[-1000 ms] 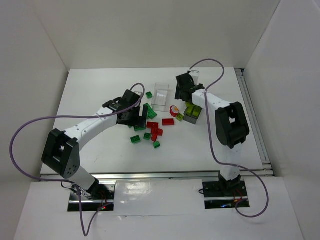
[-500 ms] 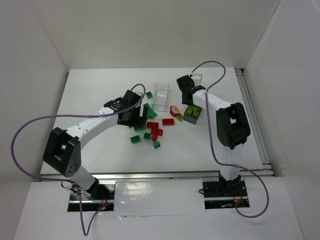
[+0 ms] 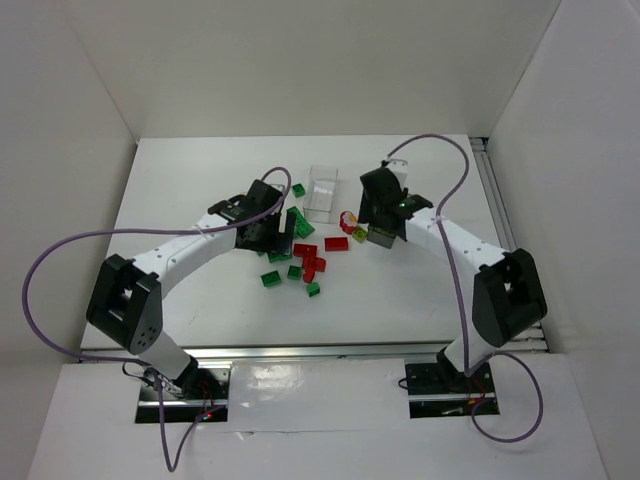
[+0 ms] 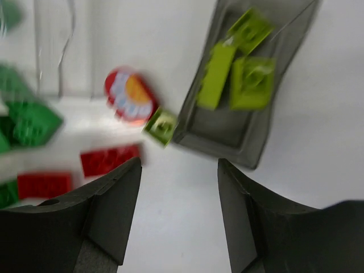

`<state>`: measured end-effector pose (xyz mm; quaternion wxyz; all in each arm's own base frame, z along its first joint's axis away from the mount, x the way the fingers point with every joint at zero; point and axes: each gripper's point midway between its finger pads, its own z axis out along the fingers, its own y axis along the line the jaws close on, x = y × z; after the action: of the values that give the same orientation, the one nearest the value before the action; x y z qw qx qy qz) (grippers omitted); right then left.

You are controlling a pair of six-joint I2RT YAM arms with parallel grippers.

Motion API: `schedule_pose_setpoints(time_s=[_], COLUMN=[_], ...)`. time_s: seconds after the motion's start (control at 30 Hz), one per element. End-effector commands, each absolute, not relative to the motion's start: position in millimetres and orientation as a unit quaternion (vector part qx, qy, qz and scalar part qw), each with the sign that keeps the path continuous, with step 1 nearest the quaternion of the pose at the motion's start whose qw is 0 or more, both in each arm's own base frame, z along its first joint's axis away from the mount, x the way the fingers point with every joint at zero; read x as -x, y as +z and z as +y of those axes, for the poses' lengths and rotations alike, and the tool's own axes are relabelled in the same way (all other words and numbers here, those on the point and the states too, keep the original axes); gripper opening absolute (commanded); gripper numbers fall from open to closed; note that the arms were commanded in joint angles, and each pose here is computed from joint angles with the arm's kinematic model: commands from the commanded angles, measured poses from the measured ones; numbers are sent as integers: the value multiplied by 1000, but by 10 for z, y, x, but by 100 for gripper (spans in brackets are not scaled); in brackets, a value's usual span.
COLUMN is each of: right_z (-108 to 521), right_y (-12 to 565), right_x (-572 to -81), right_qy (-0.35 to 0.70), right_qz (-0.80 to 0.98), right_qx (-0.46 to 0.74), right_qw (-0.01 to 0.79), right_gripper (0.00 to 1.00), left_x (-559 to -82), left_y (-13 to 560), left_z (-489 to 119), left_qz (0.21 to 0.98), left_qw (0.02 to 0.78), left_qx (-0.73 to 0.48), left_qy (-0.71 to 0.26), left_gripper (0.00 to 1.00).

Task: Sort the legos into containers by color

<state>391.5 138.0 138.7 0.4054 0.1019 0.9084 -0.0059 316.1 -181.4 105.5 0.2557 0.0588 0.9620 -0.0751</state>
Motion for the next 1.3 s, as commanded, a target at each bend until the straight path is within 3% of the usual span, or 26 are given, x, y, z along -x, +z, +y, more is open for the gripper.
schedule_pose_setpoints(time_s=[0.0,0.23,0.4,0.57,0.7,0.87,1.03,1.27], right_z=[1879,2052,1772,1542,1595,1817,1894,1806], right_y=[1207,788,652,677,658,564,379,267], right_x=[-3598,-3471,-3887,-4244,-4284,-4135,-4080,-4141], right_qy=[74,100,55,59,64,70,68,26], right_qz=[917,934,932,925,927,935,941,941], right_qx=[-82,-70,-89,-110,-93,-61,-54,-66], right_qw=[384,335,348,360,356,341,328,331], right_gripper=[63,64,64,73,73,80,80,70], left_x=[-3264,-3264,-3246,-3233,-3232,-3232,-3214,-3214], left_y=[1157,1157,1147,1148,1148,1148,1139,1139], left_z=[-1838,-1838,-1828,-1801,-1801,-1801,-1790,-1790], left_qz=[958,958,959,959,959,959,960,960], left_qw=[273,273,269,271,271,271,267,267], left_qx=[-55,-55,-55,-54,-54,-54,-54,-54], left_qy=[-71,-71,-69,-65,-65,-65,-63,-63], left_gripper=[98,98,98,98,98,98,98,98])
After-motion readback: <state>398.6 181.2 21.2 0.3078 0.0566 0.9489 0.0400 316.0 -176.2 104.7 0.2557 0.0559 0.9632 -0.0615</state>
